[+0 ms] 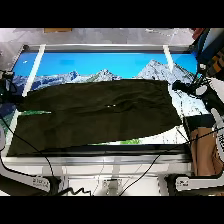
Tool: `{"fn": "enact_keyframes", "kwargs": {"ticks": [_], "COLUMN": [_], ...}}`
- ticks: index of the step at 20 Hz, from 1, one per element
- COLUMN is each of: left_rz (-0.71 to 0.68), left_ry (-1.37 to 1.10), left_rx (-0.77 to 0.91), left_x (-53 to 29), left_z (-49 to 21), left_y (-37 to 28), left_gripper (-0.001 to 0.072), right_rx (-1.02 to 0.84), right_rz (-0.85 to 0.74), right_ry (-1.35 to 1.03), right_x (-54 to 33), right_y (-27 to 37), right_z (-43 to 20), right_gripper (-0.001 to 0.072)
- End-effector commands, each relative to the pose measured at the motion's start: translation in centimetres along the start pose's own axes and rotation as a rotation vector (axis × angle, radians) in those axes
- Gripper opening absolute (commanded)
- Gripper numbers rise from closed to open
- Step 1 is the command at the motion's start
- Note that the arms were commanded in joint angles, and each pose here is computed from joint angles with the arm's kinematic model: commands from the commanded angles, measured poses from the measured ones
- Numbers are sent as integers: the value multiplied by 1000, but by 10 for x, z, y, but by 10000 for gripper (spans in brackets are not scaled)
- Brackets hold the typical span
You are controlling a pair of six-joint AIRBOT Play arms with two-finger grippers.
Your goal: Fold the clothes and pants, and hang the long-sleeved shirts on hangers.
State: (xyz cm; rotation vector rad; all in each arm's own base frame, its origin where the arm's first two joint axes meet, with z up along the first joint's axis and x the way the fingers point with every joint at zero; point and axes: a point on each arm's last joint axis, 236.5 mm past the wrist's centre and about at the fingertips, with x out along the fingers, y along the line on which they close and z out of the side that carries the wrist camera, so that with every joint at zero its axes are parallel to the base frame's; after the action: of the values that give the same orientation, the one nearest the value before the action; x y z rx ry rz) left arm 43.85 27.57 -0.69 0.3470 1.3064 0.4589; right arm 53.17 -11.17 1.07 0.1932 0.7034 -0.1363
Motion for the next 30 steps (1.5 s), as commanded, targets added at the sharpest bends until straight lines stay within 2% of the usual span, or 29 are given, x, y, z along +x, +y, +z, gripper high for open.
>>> {"fn": "enact_keyframes", "kwargs": {"ticks": [1,2,3,4,7,12,13,14,15,16,17,20,25,28,29,30], "left_rz": [-1,-7,-18,-43,-201,-615,-666,-693,-700,-698,-700,-713,-863,-861,-859,-858], "left_ry": [125,138,152,166,169,60,44,38,42,42,42,50,-34,-54,-53,-52], "left_rx": [-32,-34,-39,-50,-168,-635,-717,-775,-842,-896,-915,-944,-1102,-1106,-1102,-1102], "left_x": [-5,-7,-9,-9,-5,-5,-3,1,7,14,22,48,63,71,74,77], "left_z": [-29,-32,-36,-39,-43,-24,-23,-25,-27,-29,-30,-25,17,26,28,29], "left_y": [-1,-2,-5,-10,-32,-36,-28,-20,-12,-6,-4,-17,-38,-45,-50,-53], "left_gripper": [280,129,50,25,23,24,96,340,553,587,587,586,586,573,442,276], "right_rx": [-27,-37,-50,-65,-78,-44,-43,-40,-29,-6,10,97,214,235,239,241], "right_rz": [-14,-14,-19,-26,-41,-62,-60,-54,-44,-29,-17,16,47,63,67,70], "right_ry": [-4,-6,-10,-14,-13,37,51,60,64,67,71,80,80,83,86,91], "right_x": [-10,-18,-27,-37,-61,-72,-72,-72,-72,-72,-72,-72,-72,-73,-73,-73], "right_y": [-5,-4,-6,-8,-15,-36,-36,-34,-31,-28,-25,-16,-8,-4,-3,-2], "right_z": [5,9,13,18,25,15,12,9,8,8,7,5,6,6,5,4], "right_gripper": [569,442,412,412,412,413,412,412,413,413,413,413,413,413,413,413]}}
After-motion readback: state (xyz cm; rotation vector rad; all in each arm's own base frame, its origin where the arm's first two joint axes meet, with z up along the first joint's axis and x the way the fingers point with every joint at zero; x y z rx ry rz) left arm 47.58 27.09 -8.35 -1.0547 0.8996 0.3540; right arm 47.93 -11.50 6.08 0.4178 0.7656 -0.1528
